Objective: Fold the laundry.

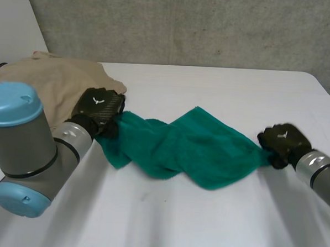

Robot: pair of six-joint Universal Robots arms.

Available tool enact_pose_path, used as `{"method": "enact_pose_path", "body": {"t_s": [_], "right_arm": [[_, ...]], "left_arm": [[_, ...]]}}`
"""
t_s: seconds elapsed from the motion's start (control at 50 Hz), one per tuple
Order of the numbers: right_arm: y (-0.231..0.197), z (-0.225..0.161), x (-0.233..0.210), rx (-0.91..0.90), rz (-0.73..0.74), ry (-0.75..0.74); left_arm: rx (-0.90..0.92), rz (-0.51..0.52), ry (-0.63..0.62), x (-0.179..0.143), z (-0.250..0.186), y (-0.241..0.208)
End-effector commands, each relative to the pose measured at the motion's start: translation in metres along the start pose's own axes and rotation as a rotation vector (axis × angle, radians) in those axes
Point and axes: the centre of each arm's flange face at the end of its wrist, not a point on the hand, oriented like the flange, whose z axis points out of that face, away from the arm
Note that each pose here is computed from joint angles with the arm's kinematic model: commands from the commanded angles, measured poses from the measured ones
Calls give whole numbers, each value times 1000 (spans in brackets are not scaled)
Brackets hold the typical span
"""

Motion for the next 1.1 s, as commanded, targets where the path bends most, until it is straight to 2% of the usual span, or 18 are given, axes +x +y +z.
{"method": "enact_pose_path", "body": {"t_s": [0.02,0.08,0.18,0.32,0.4,0.5,0.62,0.76,0.9,1.02,1.1], "right_arm": [[-99,-63,48,146,-62,134],[-117,-81,66,128,-55,156],[-132,-110,121,44,-52,268],[-144,-119,137,40,-85,309],[-133,-102,130,17,-33,254],[-109,-46,101,2,70,132],[-81,-2,84,-42,128,181],[-66,36,47,-19,89,229],[-53,40,30,-50,85,210],[-45,36,23,-77,88,184],[-38,33,19,-99,92,170]], "left_arm": [[65,5,-15,-10,-21,-41],[84,7,-15,-16,-38,-65],[91,8,-1,-22,-63,-97],[104,8,41,-25,-68,-115],[65,2,16,-36,-49,-104],[-16,-2,23,-35,5,-70],[-34,2,27,-31,64,-42],[19,13,8,-22,130,-3],[5,17,31,-7,127,8],[4,20,17,-13,90,-8],[-42,23,34,-8,65,5]]}}
